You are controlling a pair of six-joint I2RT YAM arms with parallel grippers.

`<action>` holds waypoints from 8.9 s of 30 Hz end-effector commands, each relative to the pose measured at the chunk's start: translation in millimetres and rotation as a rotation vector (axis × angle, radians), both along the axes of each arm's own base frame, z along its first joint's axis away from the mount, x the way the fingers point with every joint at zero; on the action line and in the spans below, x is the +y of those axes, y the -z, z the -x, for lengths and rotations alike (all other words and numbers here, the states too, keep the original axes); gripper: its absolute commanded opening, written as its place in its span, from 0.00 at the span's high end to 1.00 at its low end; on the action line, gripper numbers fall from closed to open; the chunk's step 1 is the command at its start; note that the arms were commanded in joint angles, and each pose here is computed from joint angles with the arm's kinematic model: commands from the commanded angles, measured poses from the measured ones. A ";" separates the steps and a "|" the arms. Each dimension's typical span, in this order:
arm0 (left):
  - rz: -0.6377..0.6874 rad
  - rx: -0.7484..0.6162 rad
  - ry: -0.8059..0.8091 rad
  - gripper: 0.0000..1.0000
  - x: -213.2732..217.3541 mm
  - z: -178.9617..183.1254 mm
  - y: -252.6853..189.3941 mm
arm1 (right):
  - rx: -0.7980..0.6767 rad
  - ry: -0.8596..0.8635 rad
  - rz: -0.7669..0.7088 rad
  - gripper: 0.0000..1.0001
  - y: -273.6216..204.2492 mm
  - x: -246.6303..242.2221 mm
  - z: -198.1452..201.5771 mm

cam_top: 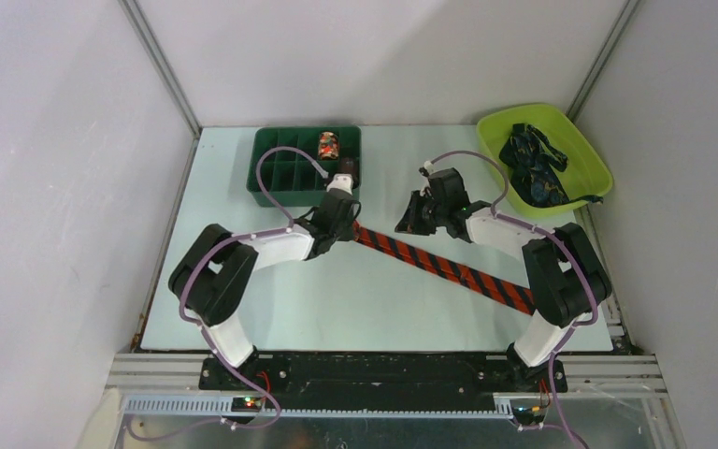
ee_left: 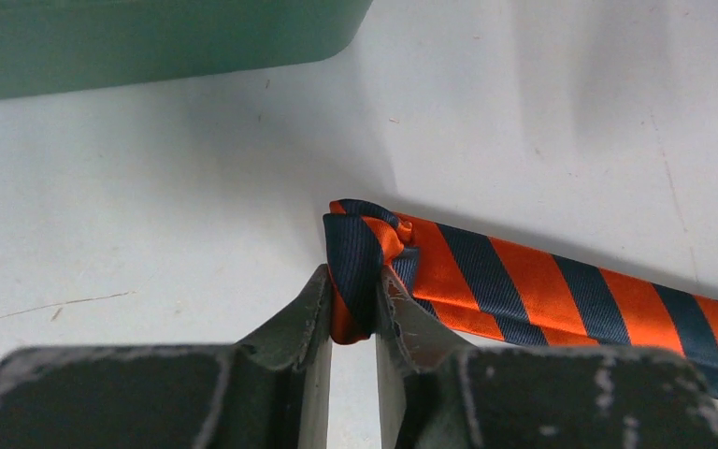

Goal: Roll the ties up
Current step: Roll the tie at the center of the board.

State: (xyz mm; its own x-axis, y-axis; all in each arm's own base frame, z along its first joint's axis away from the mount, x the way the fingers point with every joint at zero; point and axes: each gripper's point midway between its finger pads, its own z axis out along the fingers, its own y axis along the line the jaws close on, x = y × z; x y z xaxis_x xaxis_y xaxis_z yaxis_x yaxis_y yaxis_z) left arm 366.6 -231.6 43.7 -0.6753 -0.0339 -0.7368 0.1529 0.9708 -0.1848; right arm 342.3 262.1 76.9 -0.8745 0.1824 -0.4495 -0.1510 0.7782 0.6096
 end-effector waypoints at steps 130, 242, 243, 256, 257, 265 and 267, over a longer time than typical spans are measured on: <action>-0.172 -0.185 0.231 0.30 -61.7 33.2 -74.8 | -0.058 0.003 -0.109 0.96 -22.2 -7.1 -9.8; 0.464 0.047 0.240 0.55 -46.6 19.0 -8.8 | 0.131 -0.032 -0.040 1.00 44.3 43.8 -3.2; 0.459 0.049 0.238 0.55 -46.1 18.9 -8.4 | 0.128 -0.035 -0.045 1.00 41.9 44.4 -3.1; 0.324 0.034 0.211 0.60 -34.3 14.3 -18.0 | -0.039 -0.051 -0.078 0.95 -29.3 35.2 -10.5; 0.306 0.026 0.208 0.60 -33.6 13.3 -18.7 | -0.042 -0.040 -0.067 0.93 -29.9 31.3 -11.8; 0.137 0.015 0.190 0.63 -29.4 12.5 -24.5 | -0.047 0.021 -0.057 0.92 -30.3 3.3 -12.6; 0.093 0.007 0.180 0.63 -27.6 11.2 -26.2 | -0.041 0.030 -0.057 0.92 -27.9 -1.9 -12.3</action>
State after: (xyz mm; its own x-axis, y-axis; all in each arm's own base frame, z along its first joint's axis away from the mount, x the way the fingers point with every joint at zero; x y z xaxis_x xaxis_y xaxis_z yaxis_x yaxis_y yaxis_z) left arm 347.0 -265.3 47.2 -0.7400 -0.0443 -0.6711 0.3039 0.8681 -0.3925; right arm 353.7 275.8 103.0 -0.8639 0.2165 -0.4547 -0.1645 0.7320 0.6611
